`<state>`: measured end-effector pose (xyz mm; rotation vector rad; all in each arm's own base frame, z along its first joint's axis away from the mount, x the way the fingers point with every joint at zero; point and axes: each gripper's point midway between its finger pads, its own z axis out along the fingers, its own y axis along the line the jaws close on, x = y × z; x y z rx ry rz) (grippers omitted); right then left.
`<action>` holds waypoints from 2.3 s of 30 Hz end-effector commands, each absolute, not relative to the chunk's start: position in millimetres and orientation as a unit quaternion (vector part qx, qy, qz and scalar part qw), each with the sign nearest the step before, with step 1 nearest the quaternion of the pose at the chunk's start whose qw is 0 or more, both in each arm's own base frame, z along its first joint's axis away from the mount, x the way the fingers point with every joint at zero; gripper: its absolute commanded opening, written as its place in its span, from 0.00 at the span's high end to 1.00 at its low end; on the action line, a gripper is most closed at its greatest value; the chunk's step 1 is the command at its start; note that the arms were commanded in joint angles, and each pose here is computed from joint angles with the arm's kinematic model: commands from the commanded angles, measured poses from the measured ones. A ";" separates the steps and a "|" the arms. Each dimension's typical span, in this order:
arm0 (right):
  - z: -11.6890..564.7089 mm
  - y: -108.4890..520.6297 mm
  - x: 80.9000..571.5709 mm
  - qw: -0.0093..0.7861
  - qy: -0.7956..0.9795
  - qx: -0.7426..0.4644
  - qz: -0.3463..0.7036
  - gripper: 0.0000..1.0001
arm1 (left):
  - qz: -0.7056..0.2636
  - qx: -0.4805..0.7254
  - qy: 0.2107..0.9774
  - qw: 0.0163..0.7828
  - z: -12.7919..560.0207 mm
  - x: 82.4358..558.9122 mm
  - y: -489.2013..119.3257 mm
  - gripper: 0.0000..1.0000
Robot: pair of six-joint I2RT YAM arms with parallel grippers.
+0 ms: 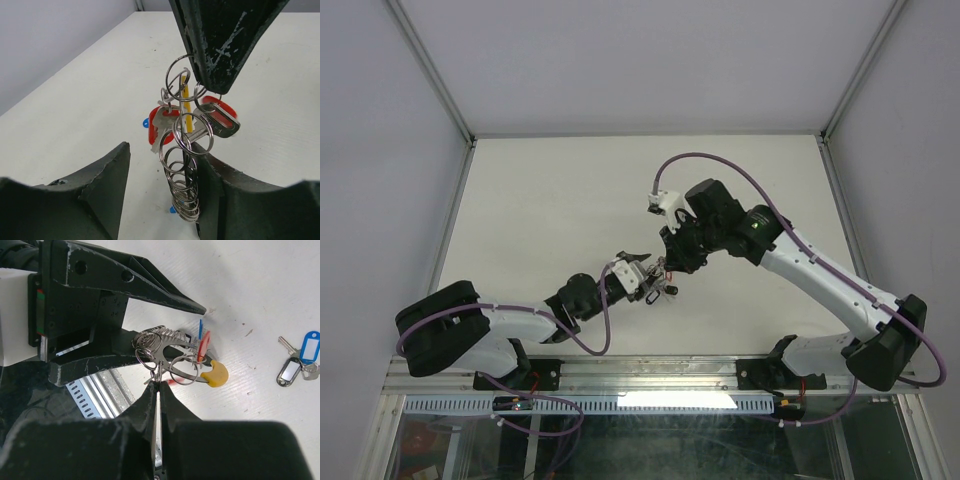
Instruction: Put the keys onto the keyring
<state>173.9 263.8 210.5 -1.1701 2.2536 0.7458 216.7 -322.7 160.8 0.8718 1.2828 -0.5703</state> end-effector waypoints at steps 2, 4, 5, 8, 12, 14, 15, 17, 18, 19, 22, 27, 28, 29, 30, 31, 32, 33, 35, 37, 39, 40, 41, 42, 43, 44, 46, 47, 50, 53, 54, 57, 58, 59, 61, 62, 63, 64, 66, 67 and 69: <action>222.1 268.9 184.3 0.270 0.819 -0.430 0.266 1.00 | -0.298 0.383 0.545 0.684 173.6 203.2 -324.8 0.50; 219.1 264.3 184.2 0.263 0.819 -0.441 0.255 1.00 | -0.316 0.388 0.533 0.683 178.2 194.7 -324.8 0.50; 216.8 261.8 184.0 0.259 0.821 -0.445 0.248 1.00 | -0.324 0.391 0.529 0.680 179.4 190.5 -324.2 0.50; 210.6 256.4 179.9 0.233 0.827 -0.453 0.237 1.00 | -0.345 0.399 0.516 0.675 185.0 179.5 -324.3 0.52; 205.1 255.2 170.3 0.199 0.829 -0.463 0.243 1.00 | -0.367 0.399 0.495 0.680 196.8 169.3 -322.0 0.54; 204.0 254.0 169.0 0.196 0.827 -0.467 0.243 1.00 | -0.380 0.402 0.482 0.680 203.6 163.7 -323.5 0.55; 203.7 252.9 168.9 0.196 0.826 -0.471 0.241 1.00 | -0.386 0.404 0.475 0.680 207.1 161.0 -324.8 0.56; 204.0 251.6 168.6 0.197 0.822 -0.479 0.238 1.00 | -0.397 0.410 0.467 0.676 211.5 157.3 -328.4 0.59; 203.6 250.6 167.4 0.195 0.820 -0.483 0.238 1.00 | -0.400 0.414 0.465 0.672 211.9 155.6 -330.4 0.63; 204.4 250.5 166.6 0.195 0.816 -0.489 0.239 1.00 | -0.402 0.418 0.465 0.669 212.5 155.3 -332.2 0.66; 204.4 249.7 161.6 0.190 0.808 -0.502 0.243 1.00 | -0.409 0.422 0.461 0.665 214.1 154.5 -334.9 0.70; 200.9 250.5 154.9 0.182 0.802 -0.513 0.248 1.00 | -0.413 0.414 0.466 0.665 215.4 159.6 -336.3 0.67; 200.9 251.8 153.7 0.181 0.800 -0.514 0.250 1.00 | -0.413 0.412 0.466 0.665 216.5 160.8 -336.9 0.66; 200.7 252.8 153.4 0.182 0.799 -0.516 0.252 1.00 | -0.412 0.411 0.467 0.666 216.8 162.4 -337.6 0.66; 200.4 254.0 152.8 0.182 0.797 -0.517 0.253 1.00 | -0.412 0.410 0.468 0.666 217.6 163.7 -338.3 0.65; 200.2 255.1 152.1 0.182 0.796 -0.518 0.255 1.00 | -0.411 0.409 0.468 0.667 218.4 164.8 -339.3 0.65; 200.0 256.1 151.8 0.182 0.795 -0.519 0.256 1.00 | -0.411 0.409 0.469 0.666 217.7 166.0 -340.0 0.64; 199.7 257.1 151.4 0.183 0.794 -0.520 0.258 1.00 | -0.410 0.409 0.470 0.666 217.5 167.3 -341.0 0.64; 199.5 257.9 150.8 0.182 0.793 -0.521 0.260 1.00 | -0.410 0.410 0.472 0.664 216.5 168.8 -342.7 0.64; 199.2 258.9 148.8 0.180 0.790 -0.524 0.262 1.00 | -0.412 0.411 0.471 0.663 215.9 169.3 -344.2 0.65; 199.3 259.8 147.7 0.180 0.788 -0.526 0.264 1.00 | -0.415 0.414 0.471 0.659 215.0 168.9 -346.6 0.66; 198.3 259.5 146.9 0.178 0.787 -0.528 0.264 1.00 | -0.415 0.416 0.471 0.658 214.1 168.9 -347.3 0.67; 198.1 259.7 146.6 0.178 0.786 -0.529 0.264 1.00 | -0.416 0.417 0.470 0.657 213.7 168.4 -348.0 0.68; 198.1 259.8 146.5 0.179 0.786 -0.530 0.264 1.00 | -0.418 0.419 0.468 0.656 214.3 167.8 -348.7 0.68; 197.8 259.9 145.9 0.178 0.785 -0.531 0.264 1.00 | -0.418 0.421 0.468 0.655 213.9 167.5 -349.2 0.70; 197.7 260.3 145.4 0.178 0.784 -0.533 0.265 1.00 | -0.419 0.424 0.466 0.654 214.1 166.9 -349.7 0.71; 197.6 260.5 144.1 0.177 0.782 -0.536 0.266 1.00 | -0.420 0.430 0.463 0.651 213.8 165.9 -350.9 0.72; 197.2 260.5 143.9 0.176 0.781 -0.537 0.265 1.00 | -0.422 0.434 0.461 0.649 213.7 164.8 -351.8 0.72; 196.4 261.0 143.4 0.176 0.779 -0.541 0.265 1.00 | -0.427 0.448 0.454 0.641 212.5 161.3 -354.2 0.73; 196.0 260.6 142.2 0.174 0.777 -0.544 0.264 1.00 | -0.429 0.461 0.449 0.634 211.4 158.7 -355.9 0.77; 196.0 260.3 141.5 0.173 0.777 -0.545 0.264 1.00 | -0.429 0.467 0.448 0.630 209.7 157.7 -356.6 0.77; 195.5 259.7 139.6 0.170 0.774 -0.549 0.264 1.00 | -0.429 0.487 0.444 0.618 206.7 155.6 -359.5 0.78; 195.2 259.2 138.7 0.169 0.773 -0.552 0.263 1.00 | -0.431 0.493 0.442 0.613 205.8 154.5 -360.2 0.78; 195.3 259.0 137.7 0.167 0.772 -0.554 0.264 1.00 | -0.432 0.496 0.440 0.611 205.9 154.3 -360.4 0.78; 193.9 257.6 135.4 0.162 0.770 -0.558 0.263 1.00 | -0.434 0.503 0.437 0.606 206.3 153.3 -360.5 0.78; 193.9 257.6 134.9 0.162 0.769 -0.560 0.263 1.00 | -0.434 0.505 0.437 0.604 205.8 153.5 -360.4 0.79; 194.1 257.5 134.6 0.162 0.768 -0.561 0.263 1.00 | -0.435 0.508 0.435 0.603 206.1 153.6 -360.4 0.80; 193.7 257.6 133.9 0.161 0.767 -0.562 0.263 1.00 | -0.435 0.512 0.434 0.600 205.5 153.2 -360.5 0.80; 193.3 257.9 132.9 0.160 0.767 -0.563 0.264 1.00 | -0.435 0.517 0.433 0.596 204.9 153.3 -360.7 0.81; 193.4 258.2 132.7 0.160 0.766 -0.564 0.264 1.00 | -0.436 0.520 0.432 0.594 205.2 153.0 -360.9 0.83; 193.1 258.6 132.5 0.160 0.765 -0.565 0.264 1.00 | -0.437 0.524 0.431 0.591 204.9 152.7 -361.6 0.86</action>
